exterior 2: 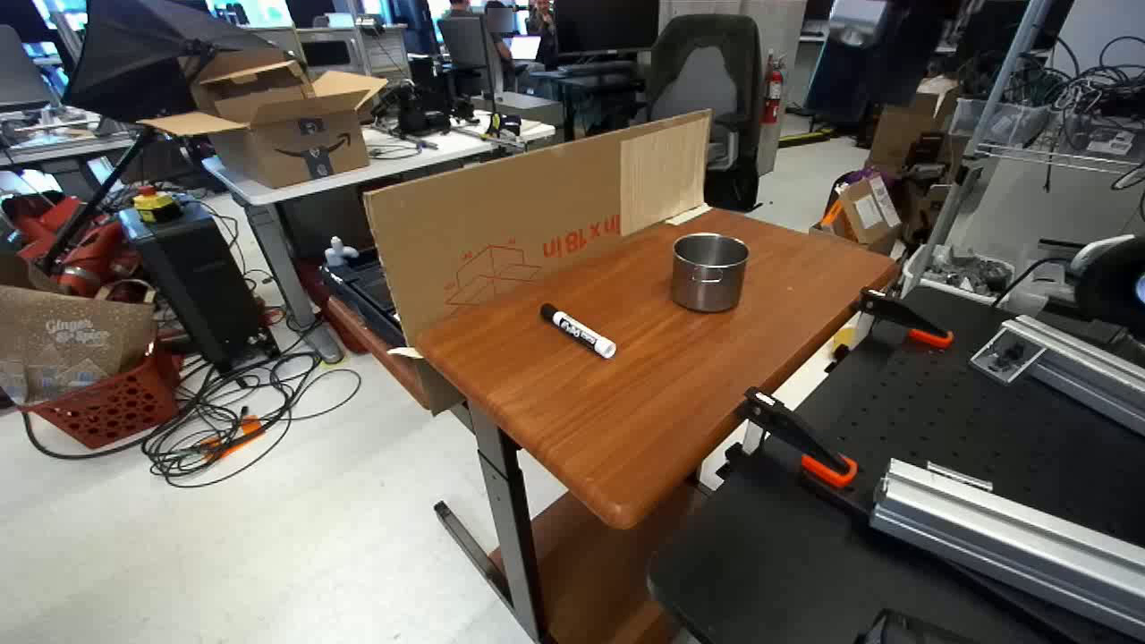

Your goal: Pick up the pen from the table and put it in the silver pot.

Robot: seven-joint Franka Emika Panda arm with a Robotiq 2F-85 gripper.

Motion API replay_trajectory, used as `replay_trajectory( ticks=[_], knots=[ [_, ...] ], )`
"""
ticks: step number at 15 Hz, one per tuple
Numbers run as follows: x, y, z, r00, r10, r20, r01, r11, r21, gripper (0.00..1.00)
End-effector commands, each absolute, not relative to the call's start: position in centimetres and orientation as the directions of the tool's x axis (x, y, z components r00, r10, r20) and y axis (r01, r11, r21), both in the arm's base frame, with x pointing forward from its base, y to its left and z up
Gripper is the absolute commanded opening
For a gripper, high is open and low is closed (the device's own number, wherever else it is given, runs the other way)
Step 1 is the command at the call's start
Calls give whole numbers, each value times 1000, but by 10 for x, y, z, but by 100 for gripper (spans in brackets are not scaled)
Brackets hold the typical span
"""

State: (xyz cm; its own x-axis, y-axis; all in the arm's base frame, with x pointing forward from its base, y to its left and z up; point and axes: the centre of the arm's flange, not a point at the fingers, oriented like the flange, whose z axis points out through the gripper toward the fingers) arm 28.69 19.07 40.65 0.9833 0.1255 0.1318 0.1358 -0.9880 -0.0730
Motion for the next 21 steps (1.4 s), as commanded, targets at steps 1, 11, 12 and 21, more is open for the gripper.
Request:
replay_trajectory(
  ticks=[1, 11, 12, 21],
  knots=[
    [287, 191, 406, 983, 125, 132, 136, -988, -73, 100],
    [287, 191, 406, 983, 125, 132, 136, -988, -73, 100],
    [292, 190, 402, 984, 129, 122, 138, -988, -74, 100],
    [351, 172, 363, 985, 78, 152, 84, -996, -34, 100]
  ],
)
